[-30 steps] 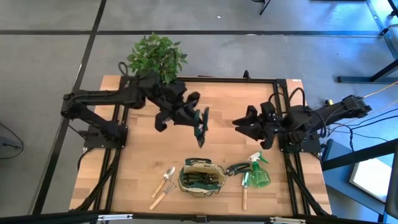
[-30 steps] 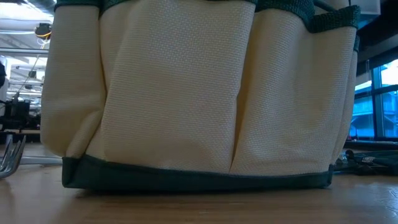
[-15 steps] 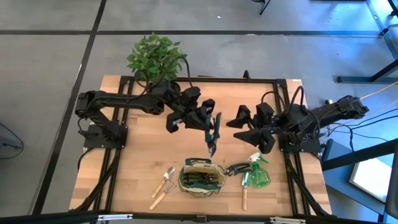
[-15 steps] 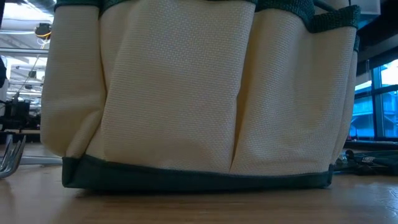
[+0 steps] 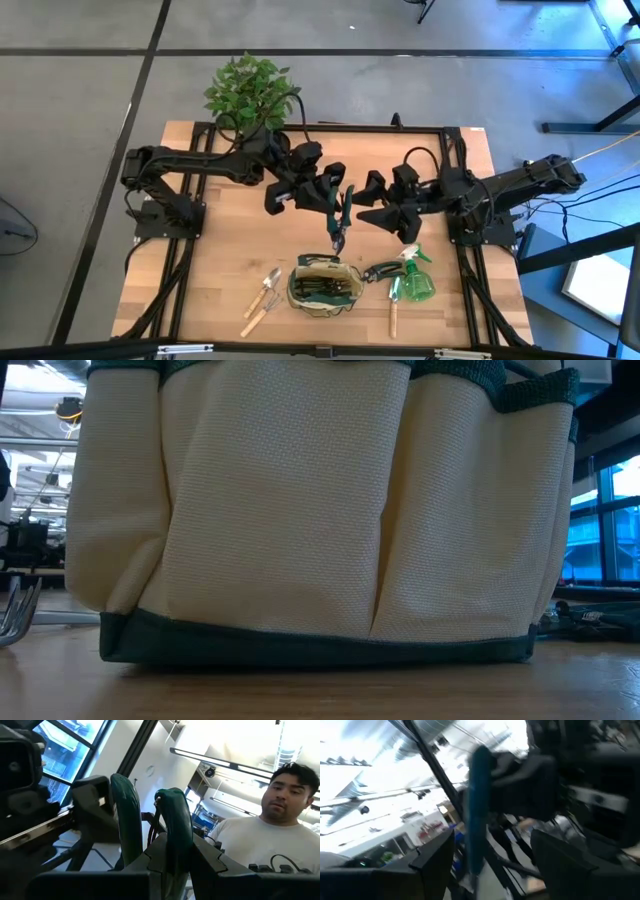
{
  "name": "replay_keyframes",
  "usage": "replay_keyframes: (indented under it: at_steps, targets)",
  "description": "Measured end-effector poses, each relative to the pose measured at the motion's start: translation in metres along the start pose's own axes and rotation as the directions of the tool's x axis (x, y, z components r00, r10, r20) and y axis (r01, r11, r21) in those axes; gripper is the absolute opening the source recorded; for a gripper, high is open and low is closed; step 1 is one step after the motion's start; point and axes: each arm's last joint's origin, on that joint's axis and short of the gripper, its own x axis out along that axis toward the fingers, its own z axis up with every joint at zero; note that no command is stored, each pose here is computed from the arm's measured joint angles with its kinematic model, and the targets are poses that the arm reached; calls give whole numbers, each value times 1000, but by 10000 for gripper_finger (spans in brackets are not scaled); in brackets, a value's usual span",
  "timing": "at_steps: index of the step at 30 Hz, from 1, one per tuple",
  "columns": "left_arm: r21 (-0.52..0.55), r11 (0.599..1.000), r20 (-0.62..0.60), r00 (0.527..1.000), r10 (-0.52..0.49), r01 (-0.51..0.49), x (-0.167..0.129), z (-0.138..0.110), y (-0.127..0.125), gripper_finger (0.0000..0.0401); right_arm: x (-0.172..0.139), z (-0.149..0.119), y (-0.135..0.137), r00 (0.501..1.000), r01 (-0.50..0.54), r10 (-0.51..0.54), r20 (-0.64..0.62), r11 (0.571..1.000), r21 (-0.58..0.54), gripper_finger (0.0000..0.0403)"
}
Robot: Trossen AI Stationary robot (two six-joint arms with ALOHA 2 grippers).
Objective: Pick & Place Garden tools in Gardening bag
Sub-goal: Put the top green shear scissors into the brown gardening bag
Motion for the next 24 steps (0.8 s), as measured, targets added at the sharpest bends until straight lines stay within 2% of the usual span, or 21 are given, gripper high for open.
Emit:
replay_keyframes:
  at_steps: [5, 13, 20, 24]
  targets:
    - [0, 1000, 0, 1000, 1, -1, 0, 0, 0, 43, 3, 2, 2, 997, -55, 56, 52, 998, -17, 264]
    - [0, 1000, 2, 1000, 14, -14, 0, -1, 3, 43, 10, -3, -2, 998, -50, 50, 33, 999, 3, 264]
    - [-13, 1000, -18, 1000, -3, 3, 2, -5, 8, 43, 32, 0, 5, 992, -112, 112, -50, 994, -12, 263]
    - [-14, 1000, -20, 1000, -8, 8, 0, -3, 6, 43, 35, 3, 7, 989, -107, 106, -107, 994, -9, 257]
